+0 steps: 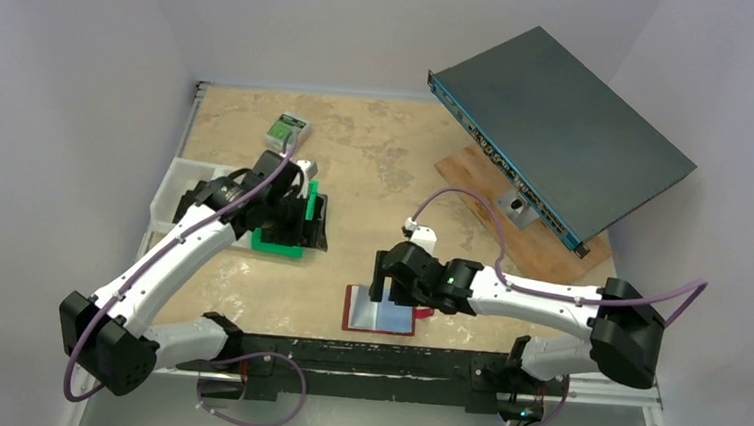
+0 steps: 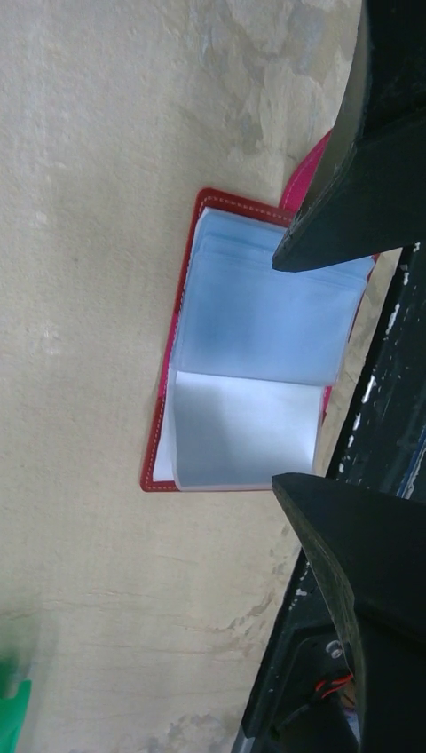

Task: Take the credit cards out of the card holder
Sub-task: Close the card holder at the center of the board.

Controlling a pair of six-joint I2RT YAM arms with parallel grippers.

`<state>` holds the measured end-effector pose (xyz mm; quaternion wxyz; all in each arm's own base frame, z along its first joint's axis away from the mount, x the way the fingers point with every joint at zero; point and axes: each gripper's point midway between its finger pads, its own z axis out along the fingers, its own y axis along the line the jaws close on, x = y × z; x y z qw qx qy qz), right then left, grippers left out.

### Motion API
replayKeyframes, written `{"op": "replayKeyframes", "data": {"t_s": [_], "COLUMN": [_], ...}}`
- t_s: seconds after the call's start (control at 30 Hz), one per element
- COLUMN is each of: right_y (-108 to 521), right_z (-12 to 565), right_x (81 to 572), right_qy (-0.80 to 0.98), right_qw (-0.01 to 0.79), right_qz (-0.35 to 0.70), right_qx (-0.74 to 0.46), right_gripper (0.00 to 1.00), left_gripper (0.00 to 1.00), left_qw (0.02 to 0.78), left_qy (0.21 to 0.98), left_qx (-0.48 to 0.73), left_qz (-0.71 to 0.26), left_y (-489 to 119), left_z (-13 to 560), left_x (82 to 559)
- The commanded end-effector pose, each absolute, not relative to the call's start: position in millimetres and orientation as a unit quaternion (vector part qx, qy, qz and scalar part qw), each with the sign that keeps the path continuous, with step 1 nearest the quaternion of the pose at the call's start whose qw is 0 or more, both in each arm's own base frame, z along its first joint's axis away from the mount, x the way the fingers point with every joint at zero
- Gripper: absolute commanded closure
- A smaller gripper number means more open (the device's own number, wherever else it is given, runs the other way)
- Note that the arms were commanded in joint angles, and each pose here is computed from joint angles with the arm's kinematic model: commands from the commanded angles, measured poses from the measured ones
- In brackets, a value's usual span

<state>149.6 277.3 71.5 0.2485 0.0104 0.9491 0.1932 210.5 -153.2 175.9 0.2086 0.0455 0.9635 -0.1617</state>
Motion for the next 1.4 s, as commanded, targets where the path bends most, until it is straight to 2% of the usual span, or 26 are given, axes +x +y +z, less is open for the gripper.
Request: {"op": "replayKeyframes", "data": {"t_s": [0.0, 0.4, 0.63, 0.93, 1.27, 1.37], "right_y": [300, 333, 346, 345, 343, 337], "right_z": [87, 78, 66, 53, 43, 41], "right_x": [152, 140, 143, 138, 136, 137], "right_qy": [0.943, 0.950, 0.955, 0.960, 0.963, 0.964], "right_qw": [0.264, 0.259, 0.252, 0.235, 0.227, 0.224], "right_qz": [0.202, 0.171, 0.148, 0.146, 0.138, 0.137], "right_qx": [0.004, -0.035, -0.047, -0.048, -0.049, -0.044], "right_gripper": [0.18, 0.28, 0.34, 0.37, 0.66, 0.78], "left_gripper": [0.23, 0.23, 0.23, 0.23, 0.24, 0.24], "left_qw": [0.197, 0.155, 0.156, 0.143, 0.131, 0.125], "left_qy": [0.952, 0.962, 0.965, 0.966, 0.967, 0.967], "left_qx": [0.045, 0.007, -0.004, -0.005, -0.004, -0.005], "left_qz": [-0.232, -0.223, -0.210, -0.214, -0.219, -0.222], "left_y": [-180, -174, -166, -166, -169, -171], "left_z": [167, 119, 112, 101, 93, 89], "left_x": [194, 169, 164, 157, 154, 152]}}
